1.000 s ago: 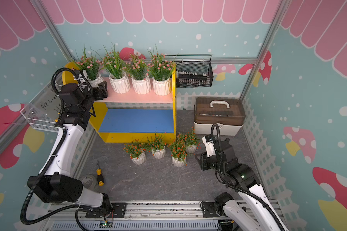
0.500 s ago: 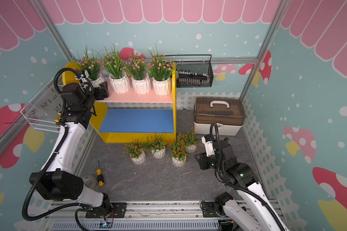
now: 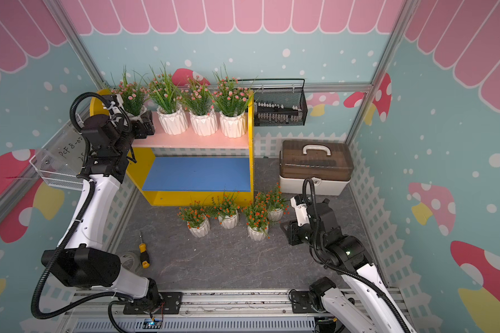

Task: Place the baby's breath potted plants on the rack by color
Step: Place the baby's breath potted plant on the rack, then pick up the baby's breath potted plant from the center of the board.

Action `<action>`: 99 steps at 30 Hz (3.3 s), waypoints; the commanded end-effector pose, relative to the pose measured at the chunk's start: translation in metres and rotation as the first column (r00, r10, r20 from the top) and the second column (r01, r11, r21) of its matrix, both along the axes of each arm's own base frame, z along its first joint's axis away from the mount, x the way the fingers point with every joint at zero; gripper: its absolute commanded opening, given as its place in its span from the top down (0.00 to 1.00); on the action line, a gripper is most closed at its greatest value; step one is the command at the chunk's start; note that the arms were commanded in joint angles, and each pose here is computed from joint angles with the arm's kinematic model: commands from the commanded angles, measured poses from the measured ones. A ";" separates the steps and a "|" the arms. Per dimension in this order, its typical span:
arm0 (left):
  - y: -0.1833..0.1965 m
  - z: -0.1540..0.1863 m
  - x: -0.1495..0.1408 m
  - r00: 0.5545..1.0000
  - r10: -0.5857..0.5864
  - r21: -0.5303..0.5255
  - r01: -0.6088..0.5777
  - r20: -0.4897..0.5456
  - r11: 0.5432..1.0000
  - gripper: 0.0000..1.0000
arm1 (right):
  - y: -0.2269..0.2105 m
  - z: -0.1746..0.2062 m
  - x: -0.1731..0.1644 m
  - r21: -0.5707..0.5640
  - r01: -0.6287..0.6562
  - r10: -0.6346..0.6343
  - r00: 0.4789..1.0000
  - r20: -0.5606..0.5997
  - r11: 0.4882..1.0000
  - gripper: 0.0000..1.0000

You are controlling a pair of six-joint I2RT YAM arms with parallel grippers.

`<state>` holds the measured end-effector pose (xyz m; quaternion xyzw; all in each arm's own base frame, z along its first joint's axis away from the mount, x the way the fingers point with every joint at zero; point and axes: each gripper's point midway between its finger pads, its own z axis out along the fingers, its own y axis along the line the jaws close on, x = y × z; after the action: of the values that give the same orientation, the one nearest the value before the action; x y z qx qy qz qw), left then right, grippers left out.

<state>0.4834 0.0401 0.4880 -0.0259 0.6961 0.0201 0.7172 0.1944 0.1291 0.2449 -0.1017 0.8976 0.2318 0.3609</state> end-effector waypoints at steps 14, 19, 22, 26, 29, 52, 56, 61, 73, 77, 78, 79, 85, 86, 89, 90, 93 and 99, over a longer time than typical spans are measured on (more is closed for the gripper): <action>-0.008 0.042 -0.093 0.995 -0.012 -0.069 0.019 0.097 0.997 0.01 | -0.008 -0.015 0.006 -0.053 0.030 -0.030 1.000 -0.001 0.998 0.66; -0.031 0.016 -0.133 0.985 -0.085 -0.164 0.110 0.152 0.980 0.01 | -0.008 -0.034 0.020 -0.083 0.048 -0.051 0.998 -0.034 0.995 0.68; -0.051 0.002 -0.153 0.980 -0.120 -0.163 0.147 0.160 0.976 0.01 | -0.005 -0.045 0.025 -0.071 0.045 -0.049 0.997 -0.055 0.996 0.68; -0.079 -0.021 -0.168 0.974 -0.191 -0.160 0.210 0.123 0.965 0.01 | -0.005 -0.059 0.028 -0.072 0.055 -0.061 0.995 -0.075 0.996 0.68; -0.098 -0.042 -0.174 0.964 -0.250 -0.174 0.262 0.089 0.949 0.01 | -0.005 -0.071 0.028 -0.061 0.066 -0.072 0.993 -0.094 0.996 0.68; -0.279 -0.205 -0.221 0.743 -0.622 -0.145 0.606 -0.249 0.782 0.02 | 0.005 -0.141 0.050 0.005 0.173 -0.169 0.969 -0.182 0.985 0.70; -0.282 -0.217 -0.225 0.730 -0.625 -0.131 0.615 -0.279 0.777 0.02 | 0.011 -0.141 0.058 0.035 0.180 -0.171 0.969 -0.180 0.983 0.70; -0.275 -0.215 -0.227 0.741 -0.614 -0.123 0.606 -0.270 0.786 0.02 | 0.018 -0.139 0.065 0.053 0.175 -0.164 0.971 -0.173 0.983 0.72; -0.265 -0.221 -0.229 0.760 -0.590 -0.112 0.584 -0.272 0.804 0.02 | 0.044 -0.135 0.078 0.048 0.135 -0.127 0.980 -0.153 0.990 0.74; -0.263 -0.222 -0.229 0.764 -0.582 -0.104 0.578 -0.278 0.809 0.02 | 0.053 -0.134 0.084 0.038 0.123 -0.117 0.982 -0.147 0.992 0.75; -0.263 -0.223 -0.228 0.765 -0.581 -0.103 0.578 -0.278 0.810 0.02 | 0.055 -0.134 0.085 0.032 0.122 -0.116 0.983 -0.144 0.992 0.75; -0.263 -0.223 -0.228 0.765 -0.580 -0.102 0.577 -0.280 0.810 0.02 | 0.056 -0.134 0.086 0.027 0.121 -0.116 0.983 -0.145 0.992 0.75; -0.261 -0.227 -0.229 0.768 -0.571 -0.094 0.571 -0.290 0.816 0.02 | 0.060 -0.141 0.091 -0.002 0.126 -0.125 0.980 -0.154 0.992 0.77; -0.261 -0.227 -0.229 0.769 -0.570 -0.093 0.571 -0.289 0.816 0.02 | 0.060 -0.142 0.092 -0.009 0.130 -0.129 0.979 -0.155 0.992 0.78; -0.260 -0.227 -0.229 0.771 -0.569 -0.091 0.569 -0.287 0.817 0.02 | 0.059 -0.147 0.094 -0.028 0.141 -0.143 0.977 -0.161 0.990 0.81; -0.259 -0.227 -0.229 0.772 -0.567 -0.090 0.568 -0.286 0.818 0.02 | 0.059 -0.148 0.095 -0.032 0.142 -0.145 0.976 -0.162 0.989 0.81; -0.258 -0.226 -0.229 0.775 -0.566 -0.086 0.567 -0.283 0.819 0.02 | 0.061 -0.152 0.096 -0.045 0.140 -0.146 0.974 -0.172 0.989 0.82; -0.259 -0.229 -0.230 0.768 -0.572 -0.085 0.574 -0.288 0.814 0.02 | 0.065 -0.157 0.098 -0.068 0.126 -0.137 0.973 -0.187 0.990 0.83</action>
<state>0.2556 -0.2208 0.2638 0.1856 0.7716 -0.1999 0.5746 0.2886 0.1911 0.0854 -0.0285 0.9386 0.1964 0.2823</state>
